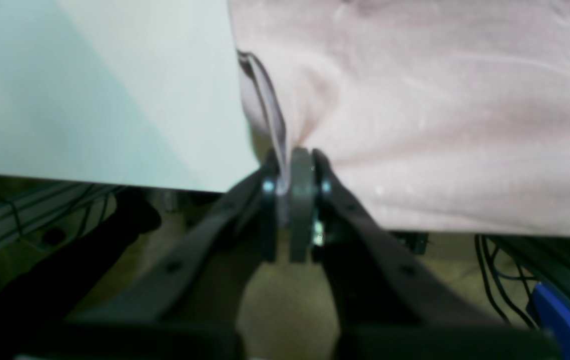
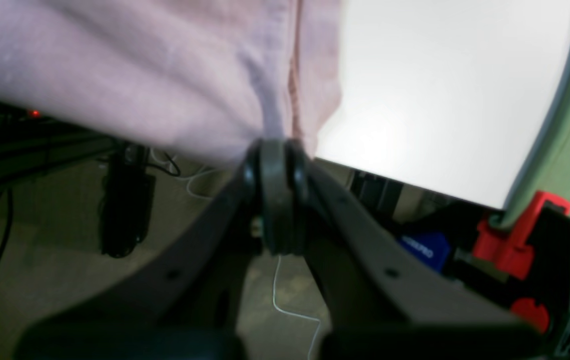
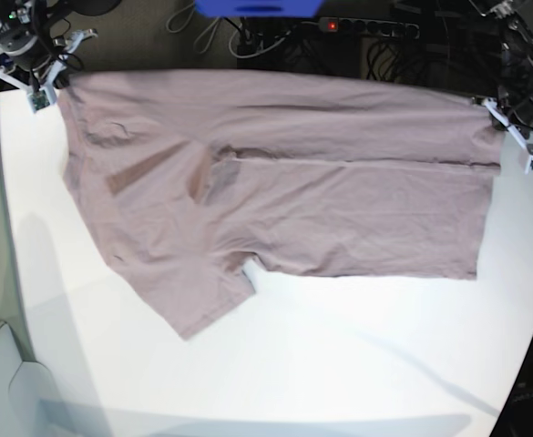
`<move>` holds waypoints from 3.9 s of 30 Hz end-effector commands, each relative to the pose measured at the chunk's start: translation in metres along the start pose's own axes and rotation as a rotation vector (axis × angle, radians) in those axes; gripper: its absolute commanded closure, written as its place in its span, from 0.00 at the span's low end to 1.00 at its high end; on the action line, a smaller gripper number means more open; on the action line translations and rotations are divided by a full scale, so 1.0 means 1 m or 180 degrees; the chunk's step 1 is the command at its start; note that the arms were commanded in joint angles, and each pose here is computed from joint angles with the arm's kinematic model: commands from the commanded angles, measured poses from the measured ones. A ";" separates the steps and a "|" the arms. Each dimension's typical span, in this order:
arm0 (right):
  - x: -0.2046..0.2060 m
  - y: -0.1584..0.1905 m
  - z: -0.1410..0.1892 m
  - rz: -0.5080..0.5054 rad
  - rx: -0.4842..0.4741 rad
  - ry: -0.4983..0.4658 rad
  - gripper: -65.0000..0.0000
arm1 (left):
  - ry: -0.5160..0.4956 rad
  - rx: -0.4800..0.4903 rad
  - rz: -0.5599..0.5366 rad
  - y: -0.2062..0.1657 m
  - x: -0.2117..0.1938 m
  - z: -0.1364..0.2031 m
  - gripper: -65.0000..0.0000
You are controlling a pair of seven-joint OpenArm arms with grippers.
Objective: Layout the t-shirt on the table in an organized manner, then fold the t-shirt properly
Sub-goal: 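Open both grippers and release the folded edge, then move both grippers to the shirt's other long edge and grasp it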
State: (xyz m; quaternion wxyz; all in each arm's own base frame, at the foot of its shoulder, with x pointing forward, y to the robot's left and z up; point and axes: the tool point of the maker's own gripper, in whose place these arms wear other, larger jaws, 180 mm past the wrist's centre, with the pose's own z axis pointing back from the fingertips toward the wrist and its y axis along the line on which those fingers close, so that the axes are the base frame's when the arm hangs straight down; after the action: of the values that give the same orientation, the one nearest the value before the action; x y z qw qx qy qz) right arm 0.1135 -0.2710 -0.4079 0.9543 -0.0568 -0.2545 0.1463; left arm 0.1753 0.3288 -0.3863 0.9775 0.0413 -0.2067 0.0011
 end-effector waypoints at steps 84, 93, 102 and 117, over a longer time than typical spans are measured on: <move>0.247 -0.036 -0.177 -0.0372 0.0462 -0.0581 1.00 | -0.1528 -0.0408 0.0545 0.008 0.170 -0.016 0.29; 0.245 -0.035 -0.177 -0.0364 0.0464 -0.0563 1.00 | -0.1857 -0.0968 0.0597 -0.019 0.234 -0.060 0.29; 0.241 -0.034 -0.178 -0.0366 0.0469 -0.0544 1.00 | -0.1806 -0.0798 0.0949 0.012 0.254 -0.085 0.29; 0.241 -0.034 -0.178 -0.0366 0.0469 -0.0549 1.00 | -0.1629 -0.0887 0.1042 -0.013 0.223 -0.127 0.29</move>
State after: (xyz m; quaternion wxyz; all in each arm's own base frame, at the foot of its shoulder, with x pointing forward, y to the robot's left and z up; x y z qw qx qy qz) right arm 0.4215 -0.2298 -0.4328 0.9240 0.0556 -0.3648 0.1003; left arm 0.4288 0.3124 -0.4180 0.8732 -0.1398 -0.4507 0.1221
